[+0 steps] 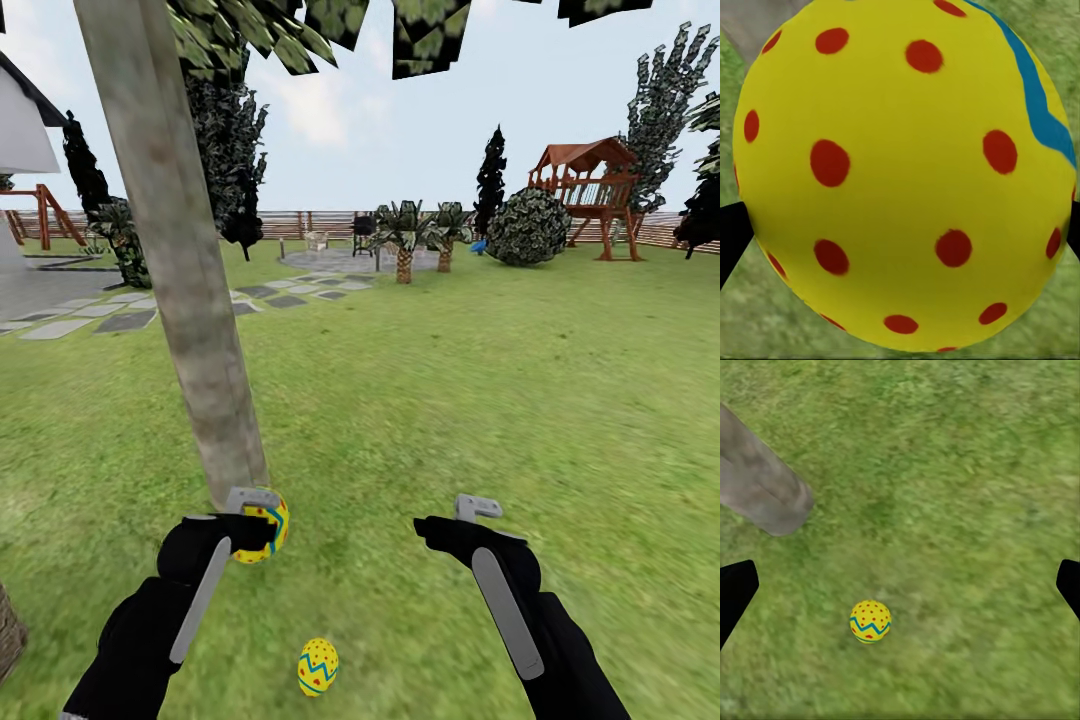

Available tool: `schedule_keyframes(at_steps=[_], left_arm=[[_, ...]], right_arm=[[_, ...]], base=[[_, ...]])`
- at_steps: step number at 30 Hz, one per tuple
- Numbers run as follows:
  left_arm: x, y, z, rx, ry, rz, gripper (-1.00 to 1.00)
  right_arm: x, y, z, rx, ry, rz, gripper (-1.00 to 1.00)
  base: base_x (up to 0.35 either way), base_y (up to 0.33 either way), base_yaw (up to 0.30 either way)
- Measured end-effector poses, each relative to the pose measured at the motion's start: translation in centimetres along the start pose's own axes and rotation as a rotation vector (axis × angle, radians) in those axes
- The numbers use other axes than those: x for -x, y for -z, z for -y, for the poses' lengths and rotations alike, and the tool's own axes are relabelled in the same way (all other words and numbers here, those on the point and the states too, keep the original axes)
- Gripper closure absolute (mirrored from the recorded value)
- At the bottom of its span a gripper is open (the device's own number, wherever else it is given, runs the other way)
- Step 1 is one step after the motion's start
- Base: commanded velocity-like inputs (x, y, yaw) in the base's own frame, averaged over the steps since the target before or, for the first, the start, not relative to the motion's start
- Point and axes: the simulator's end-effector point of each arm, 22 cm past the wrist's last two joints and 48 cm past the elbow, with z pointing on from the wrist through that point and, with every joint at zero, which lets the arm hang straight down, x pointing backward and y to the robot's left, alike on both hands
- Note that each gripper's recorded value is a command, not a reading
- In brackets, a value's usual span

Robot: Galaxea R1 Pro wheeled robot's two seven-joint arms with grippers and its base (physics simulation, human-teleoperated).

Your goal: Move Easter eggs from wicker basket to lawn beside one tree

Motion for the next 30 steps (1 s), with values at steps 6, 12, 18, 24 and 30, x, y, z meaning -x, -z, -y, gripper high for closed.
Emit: schedule_keyframes(at_steps=[6, 12, 18, 24, 30], left_arm=[[-1.2, -1.7, -0.3, 0.008, -0.001, -0.057, 1.0], [-2.9, -3.5, -0.4, 0.012, -0.007, -0.114, 1.0], [-6.0, -7.4, -1.0, 0.026, -0.011, -0.224, 1.0], [-6.9, -10.5, -1.7, 0.045, -0.003, -0.245, 1.0], [-7.7, -12.6, -2.3, 0.059, 0.003, -0.259, 1.0]], right_arm=[[0.0, -0.1, 0.0, 0.0, 0.0, 0.0, -1.0], [-0.2, -0.5, 0.1, 0.002, -0.001, 0.0, -1.0], [-0.5, -1.1, -0.1, 0.005, -0.002, -0.001, -1.0], [-0.9, -1.7, -0.1, 0.006, 0.0, -0.005, -1.0], [-1.2, -2.2, -0.1, 0.007, 0.0, -0.006, -1.0]], base=[[0.0, 0.0, 0.0], [0.0, 0.0, 0.0], [0.0, 0.0, 0.0], [0.0, 0.0, 0.0], [0.0, 0.0, 0.0]])
